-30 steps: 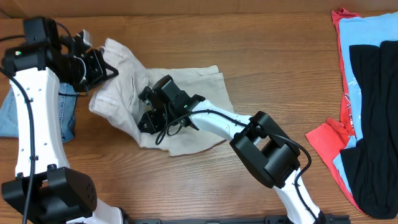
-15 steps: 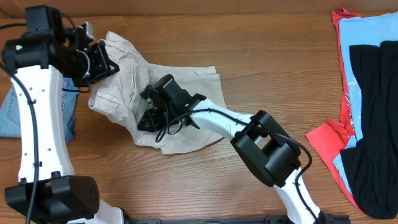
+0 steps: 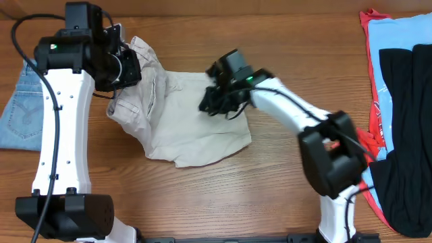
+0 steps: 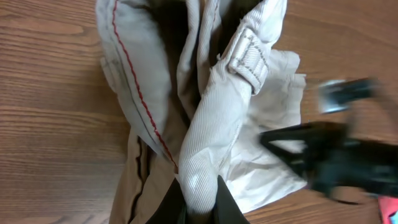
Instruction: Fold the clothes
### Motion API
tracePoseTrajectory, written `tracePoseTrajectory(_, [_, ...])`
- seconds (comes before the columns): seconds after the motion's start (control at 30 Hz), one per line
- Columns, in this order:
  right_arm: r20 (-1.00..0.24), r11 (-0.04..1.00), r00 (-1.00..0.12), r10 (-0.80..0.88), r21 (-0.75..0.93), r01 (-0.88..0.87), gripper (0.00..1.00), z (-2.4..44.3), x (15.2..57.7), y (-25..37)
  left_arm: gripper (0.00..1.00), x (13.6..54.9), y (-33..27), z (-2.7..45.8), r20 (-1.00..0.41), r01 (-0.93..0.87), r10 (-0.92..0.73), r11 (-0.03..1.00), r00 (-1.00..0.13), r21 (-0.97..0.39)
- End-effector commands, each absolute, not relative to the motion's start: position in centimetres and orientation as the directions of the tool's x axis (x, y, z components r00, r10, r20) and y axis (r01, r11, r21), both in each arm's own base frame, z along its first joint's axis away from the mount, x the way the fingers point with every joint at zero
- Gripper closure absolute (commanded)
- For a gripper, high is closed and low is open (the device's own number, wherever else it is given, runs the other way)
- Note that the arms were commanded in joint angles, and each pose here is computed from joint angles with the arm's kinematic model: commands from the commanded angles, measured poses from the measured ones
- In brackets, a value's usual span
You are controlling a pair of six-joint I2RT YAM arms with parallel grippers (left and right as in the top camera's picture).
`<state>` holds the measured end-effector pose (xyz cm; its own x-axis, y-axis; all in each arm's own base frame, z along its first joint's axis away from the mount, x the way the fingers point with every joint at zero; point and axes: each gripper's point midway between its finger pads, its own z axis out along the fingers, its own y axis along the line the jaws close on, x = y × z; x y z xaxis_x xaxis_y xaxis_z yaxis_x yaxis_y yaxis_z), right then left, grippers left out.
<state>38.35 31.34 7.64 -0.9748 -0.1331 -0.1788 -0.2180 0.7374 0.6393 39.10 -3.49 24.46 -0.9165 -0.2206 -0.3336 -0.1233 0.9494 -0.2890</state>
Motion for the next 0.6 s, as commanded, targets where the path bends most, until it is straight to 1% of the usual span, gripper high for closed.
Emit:
tracePoseTrajectory(0.0, [-0.257,0.794,-0.962,-0.086,0.566,-0.222,0.88,10.5,40.3,26.9,0.96,39.5,-4.3,24.5,-0.342,-0.131,-0.224,0.952,-0.913,-0.276])
tracePoseTrajectory(0.13, [-0.206,0.838,-0.978,-0.042,0.525,-0.147,0.87,10.8,40.2,22.3,0.96,40.0,-5.9,23.2,-0.309,-0.127,-0.213,0.953,-0.927,-0.276])
tracePoseTrajectory(0.27, [-0.146,0.858,-0.989,-0.034,0.504,-0.104,0.87,10.4,39.4,19.5,0.96,40.7,-7.0,21.2,-0.261,-0.175,-0.247,0.947,-0.933,-0.27])
tracePoseTrajectory(0.43, [-0.111,0.868,-0.992,-0.054,0.486,-0.101,0.87,10.0,38.6,17.9,0.96,41.9,-9.1,19.2,-0.233,-0.189,-0.258,0.941,-0.938,-0.28])
tracePoseTrajectory(0.57, [-0.097,0.872,-0.992,-0.077,0.477,-0.114,0.87,9.8,38.0,17.8,0.96,42.8,-10.8,18.9,-0.243,-0.2,-0.279,0.931,-0.929,-0.304])
